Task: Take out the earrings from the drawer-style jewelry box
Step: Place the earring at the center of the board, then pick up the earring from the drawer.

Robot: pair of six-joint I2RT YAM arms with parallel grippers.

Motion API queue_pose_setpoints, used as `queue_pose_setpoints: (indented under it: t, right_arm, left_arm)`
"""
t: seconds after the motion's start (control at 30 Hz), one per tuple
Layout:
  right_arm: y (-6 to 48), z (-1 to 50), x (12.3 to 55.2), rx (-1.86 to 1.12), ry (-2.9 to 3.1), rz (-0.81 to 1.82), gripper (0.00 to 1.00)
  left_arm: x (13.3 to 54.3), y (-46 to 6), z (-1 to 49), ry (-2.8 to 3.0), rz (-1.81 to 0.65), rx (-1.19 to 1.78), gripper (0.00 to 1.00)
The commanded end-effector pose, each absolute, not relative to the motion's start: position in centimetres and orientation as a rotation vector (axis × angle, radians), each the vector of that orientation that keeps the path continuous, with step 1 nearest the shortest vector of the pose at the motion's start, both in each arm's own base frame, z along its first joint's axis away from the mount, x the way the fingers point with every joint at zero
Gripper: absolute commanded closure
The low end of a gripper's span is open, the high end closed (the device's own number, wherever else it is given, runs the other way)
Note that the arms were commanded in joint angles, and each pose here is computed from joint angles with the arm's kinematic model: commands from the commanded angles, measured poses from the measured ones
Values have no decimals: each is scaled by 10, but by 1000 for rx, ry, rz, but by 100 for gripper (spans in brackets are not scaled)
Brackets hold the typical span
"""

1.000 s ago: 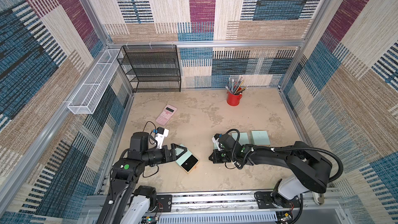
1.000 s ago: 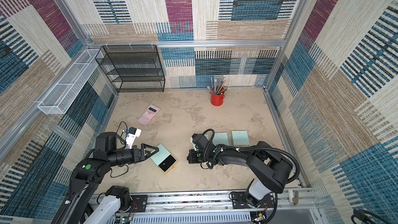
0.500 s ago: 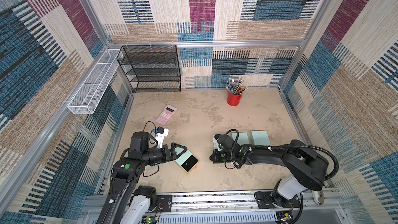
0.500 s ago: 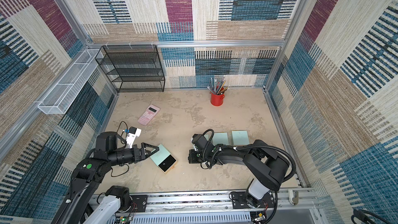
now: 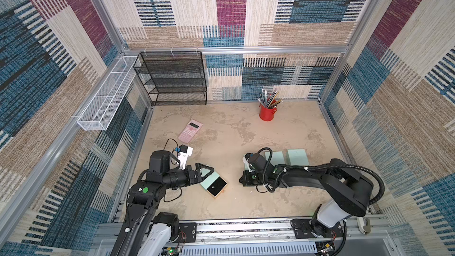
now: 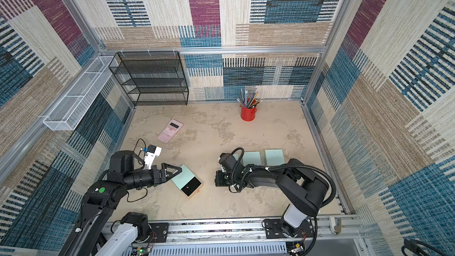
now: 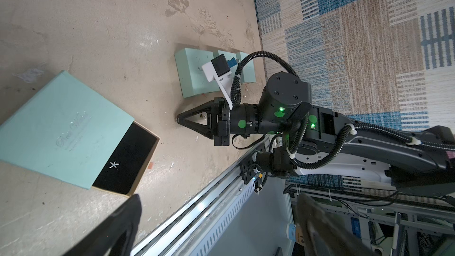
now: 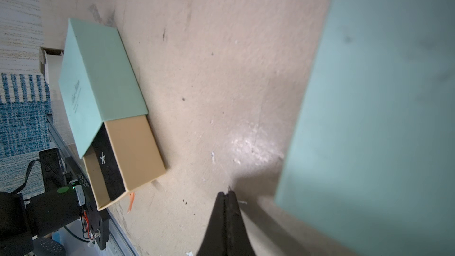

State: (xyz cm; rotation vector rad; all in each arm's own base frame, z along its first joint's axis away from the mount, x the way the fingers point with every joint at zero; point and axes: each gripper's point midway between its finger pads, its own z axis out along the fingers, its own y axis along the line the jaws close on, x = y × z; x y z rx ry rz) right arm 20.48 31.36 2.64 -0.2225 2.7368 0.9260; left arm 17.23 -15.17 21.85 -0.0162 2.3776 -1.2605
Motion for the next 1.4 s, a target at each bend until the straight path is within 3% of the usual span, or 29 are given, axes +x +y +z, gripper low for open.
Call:
queue_pose_setpoints:
  t: [0.0,0.27,0.5,0.73,1.1,1.37]
  right_arm:
    - [316,31,209,-211,2716,933,92]
    - [317,45,207,-214,2686,983,85]
    - [323,78,209,-262,2604,1039,85]
    - [371,116,203,-513,2501,1160,83]
    - [425,89,176,-741,2521,1269,81]
    - [436,72,173,-770,2566,1279,78]
  left_arm:
    - [173,-153,221,2361,-1275,1,2]
    - [173,-153,220,2366,-1273,-7,1]
    - [172,-153,218,2375,-1283,-35,2]
    - [158,-141,202,2404,-1286,-309,2]
    - [159,-127,157,2495,-1177,-530,2]
    - [163,-125,163,2474,-1150,-509,1]
